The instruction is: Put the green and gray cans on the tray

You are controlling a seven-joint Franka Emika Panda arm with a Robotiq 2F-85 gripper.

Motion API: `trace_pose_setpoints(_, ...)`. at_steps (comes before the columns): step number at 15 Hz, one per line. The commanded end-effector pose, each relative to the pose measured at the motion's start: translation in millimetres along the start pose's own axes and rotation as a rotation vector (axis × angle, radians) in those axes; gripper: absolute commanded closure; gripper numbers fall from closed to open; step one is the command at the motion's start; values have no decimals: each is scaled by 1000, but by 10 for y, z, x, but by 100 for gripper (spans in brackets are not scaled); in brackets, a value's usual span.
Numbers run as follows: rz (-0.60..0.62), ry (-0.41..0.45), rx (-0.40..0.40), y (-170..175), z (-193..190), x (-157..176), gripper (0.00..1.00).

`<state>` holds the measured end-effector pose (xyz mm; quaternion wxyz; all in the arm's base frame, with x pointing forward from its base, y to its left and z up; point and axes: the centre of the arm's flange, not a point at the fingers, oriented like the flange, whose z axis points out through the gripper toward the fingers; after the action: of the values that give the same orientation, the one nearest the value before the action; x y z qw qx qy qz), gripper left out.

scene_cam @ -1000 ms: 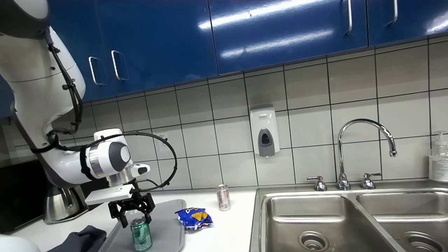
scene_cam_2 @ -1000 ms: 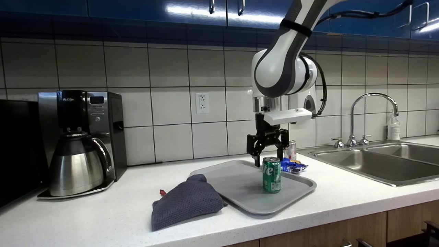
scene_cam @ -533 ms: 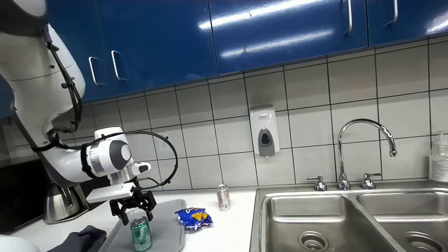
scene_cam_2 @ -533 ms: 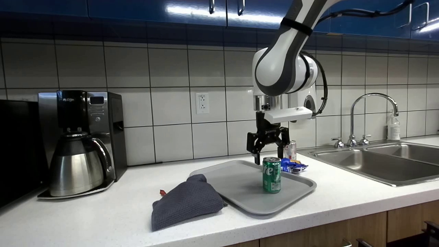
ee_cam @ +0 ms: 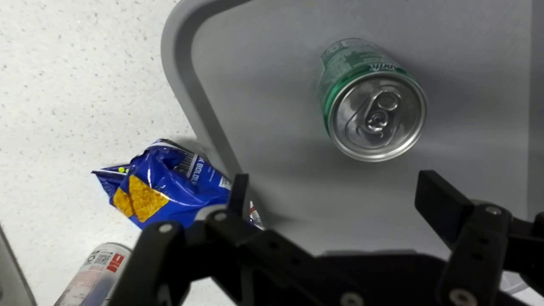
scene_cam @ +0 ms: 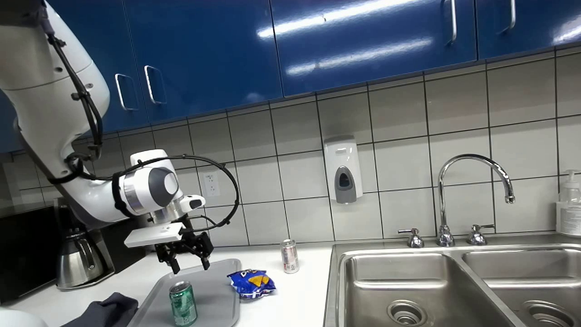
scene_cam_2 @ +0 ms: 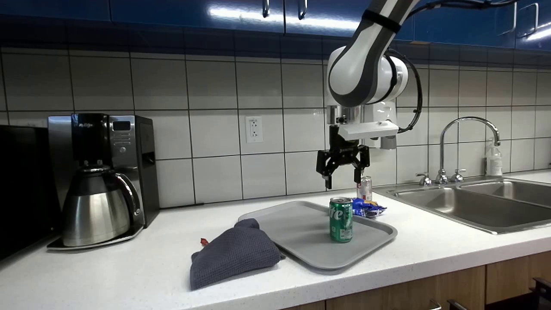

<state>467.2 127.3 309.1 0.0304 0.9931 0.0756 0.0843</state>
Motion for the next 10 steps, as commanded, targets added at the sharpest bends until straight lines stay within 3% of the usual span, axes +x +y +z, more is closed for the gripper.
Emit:
trace_pose_setpoints(1,41,20,-7,205,-113,-21,0)
trace_pose_setpoints(10,184,12,-32,973,26,14,0)
